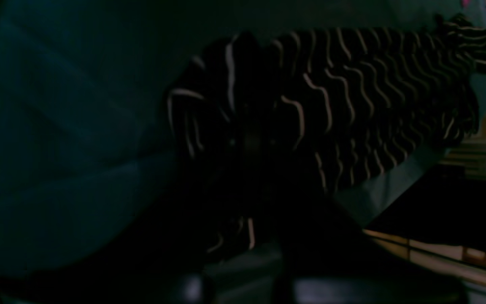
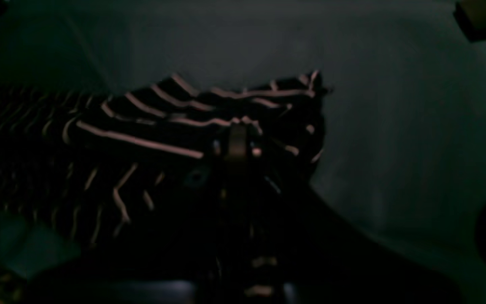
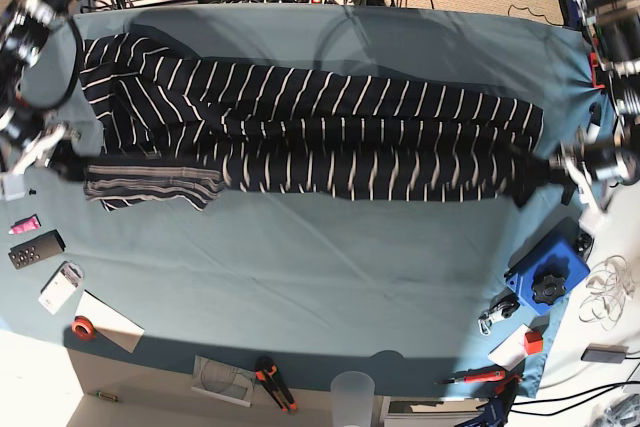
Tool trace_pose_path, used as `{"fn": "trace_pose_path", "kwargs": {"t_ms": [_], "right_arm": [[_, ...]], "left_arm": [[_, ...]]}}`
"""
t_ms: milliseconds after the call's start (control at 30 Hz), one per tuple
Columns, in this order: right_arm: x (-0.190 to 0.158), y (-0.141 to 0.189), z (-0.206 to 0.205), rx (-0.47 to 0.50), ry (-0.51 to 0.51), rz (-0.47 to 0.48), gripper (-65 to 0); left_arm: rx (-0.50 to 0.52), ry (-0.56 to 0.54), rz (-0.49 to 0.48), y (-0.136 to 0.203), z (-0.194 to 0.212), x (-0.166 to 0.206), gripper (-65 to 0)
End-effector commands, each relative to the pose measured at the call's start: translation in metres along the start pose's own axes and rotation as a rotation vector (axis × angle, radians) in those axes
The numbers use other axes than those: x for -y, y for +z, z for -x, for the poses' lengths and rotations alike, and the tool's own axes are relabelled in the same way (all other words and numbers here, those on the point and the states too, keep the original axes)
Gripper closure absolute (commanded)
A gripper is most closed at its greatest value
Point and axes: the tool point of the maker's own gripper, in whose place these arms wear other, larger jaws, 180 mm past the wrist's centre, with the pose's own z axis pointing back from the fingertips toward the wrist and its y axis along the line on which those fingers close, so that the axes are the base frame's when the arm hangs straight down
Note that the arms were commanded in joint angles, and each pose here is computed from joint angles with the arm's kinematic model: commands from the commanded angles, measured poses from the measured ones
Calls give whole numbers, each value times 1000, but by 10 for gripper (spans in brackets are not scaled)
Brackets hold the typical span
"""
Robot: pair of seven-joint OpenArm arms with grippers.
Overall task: Layout the t-shirt on the table in an organized manner, then fold the t-shirt properly
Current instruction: 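Fold the shirt lengthwise in half with both grippers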
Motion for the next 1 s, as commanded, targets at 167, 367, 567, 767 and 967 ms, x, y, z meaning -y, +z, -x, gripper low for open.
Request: {"fn": "trace_pose_path", "kwargs": {"t_ms": [167,367,567,767,967], "right_arm": [[3,35,-4,25,82,78,0],[14,41,30,-87,68,136,0],[17,42,39,-124,70,156,0],[17,42,39,-125,70,156,-87],[18,42,39,-126,71,157,-139]], "left_arm": [[44,-35,5,11,-19,3,0],[21,-15,2,10,-5,0,0],[12,-8,4,8,1,0,0],[11,-39,7,9,1,0,-298],[2,-55,-3,8,3,-2,-348]]}}
